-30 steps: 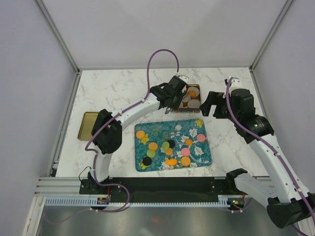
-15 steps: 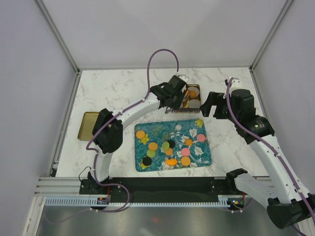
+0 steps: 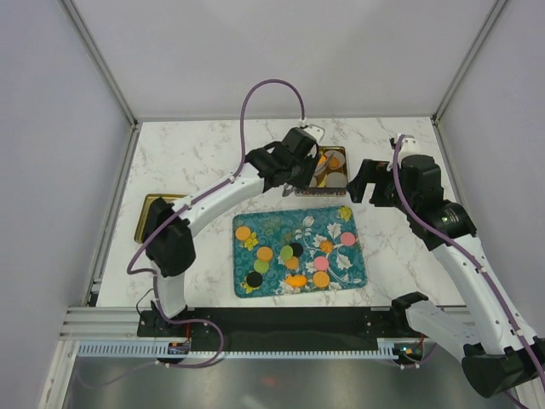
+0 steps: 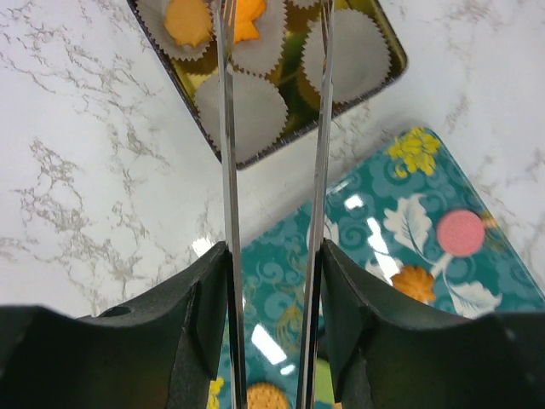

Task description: Pack the cookies

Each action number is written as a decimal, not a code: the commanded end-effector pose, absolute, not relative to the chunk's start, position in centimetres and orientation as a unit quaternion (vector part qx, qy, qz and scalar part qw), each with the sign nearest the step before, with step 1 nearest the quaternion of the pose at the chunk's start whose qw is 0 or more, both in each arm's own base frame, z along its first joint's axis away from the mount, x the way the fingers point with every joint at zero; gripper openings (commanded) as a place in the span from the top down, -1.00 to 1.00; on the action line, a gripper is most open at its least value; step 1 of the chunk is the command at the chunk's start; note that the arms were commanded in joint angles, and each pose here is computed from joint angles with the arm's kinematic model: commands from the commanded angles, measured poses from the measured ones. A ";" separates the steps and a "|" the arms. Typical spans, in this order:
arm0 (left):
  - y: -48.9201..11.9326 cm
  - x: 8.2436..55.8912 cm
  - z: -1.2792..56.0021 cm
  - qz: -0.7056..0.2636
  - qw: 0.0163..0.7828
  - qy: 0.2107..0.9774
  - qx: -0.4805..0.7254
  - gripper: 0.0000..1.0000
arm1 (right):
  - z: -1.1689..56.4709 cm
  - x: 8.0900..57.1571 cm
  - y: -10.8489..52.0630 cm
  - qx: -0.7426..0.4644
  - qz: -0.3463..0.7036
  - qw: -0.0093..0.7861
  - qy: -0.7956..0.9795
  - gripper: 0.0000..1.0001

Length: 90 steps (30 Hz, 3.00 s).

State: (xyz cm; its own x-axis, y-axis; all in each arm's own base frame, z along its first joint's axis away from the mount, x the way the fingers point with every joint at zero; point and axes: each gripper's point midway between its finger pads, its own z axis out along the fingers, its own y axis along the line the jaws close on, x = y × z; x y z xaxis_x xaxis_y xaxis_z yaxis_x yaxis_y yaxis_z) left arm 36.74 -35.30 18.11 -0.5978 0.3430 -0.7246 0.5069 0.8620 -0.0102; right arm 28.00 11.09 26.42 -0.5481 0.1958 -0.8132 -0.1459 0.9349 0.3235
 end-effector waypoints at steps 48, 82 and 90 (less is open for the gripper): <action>-23.1 11.7 14.0 -0.156 0.282 0.917 0.234 -0.17 | 25.9 28.3 11.7 0.003 0.196 0.482 0.854 -0.96; -24.1 11.9 13.0 -0.163 0.279 0.917 0.234 0.12 | 25.7 28.6 11.6 0.004 0.191 0.483 0.854 -0.96; -24.5 12.9 14.3 -0.160 0.302 0.912 0.227 0.14 | 26.2 28.7 11.7 0.005 0.193 0.488 0.852 -0.96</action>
State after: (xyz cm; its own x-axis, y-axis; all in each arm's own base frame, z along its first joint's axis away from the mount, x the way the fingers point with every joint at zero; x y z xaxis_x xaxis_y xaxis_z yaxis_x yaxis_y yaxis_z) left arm 11.57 -23.01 11.54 -0.7368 0.4006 -0.5447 0.5387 0.8346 -0.1149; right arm 28.09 11.54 24.87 -0.5639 0.1834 -0.8052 -0.1653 0.9303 0.3276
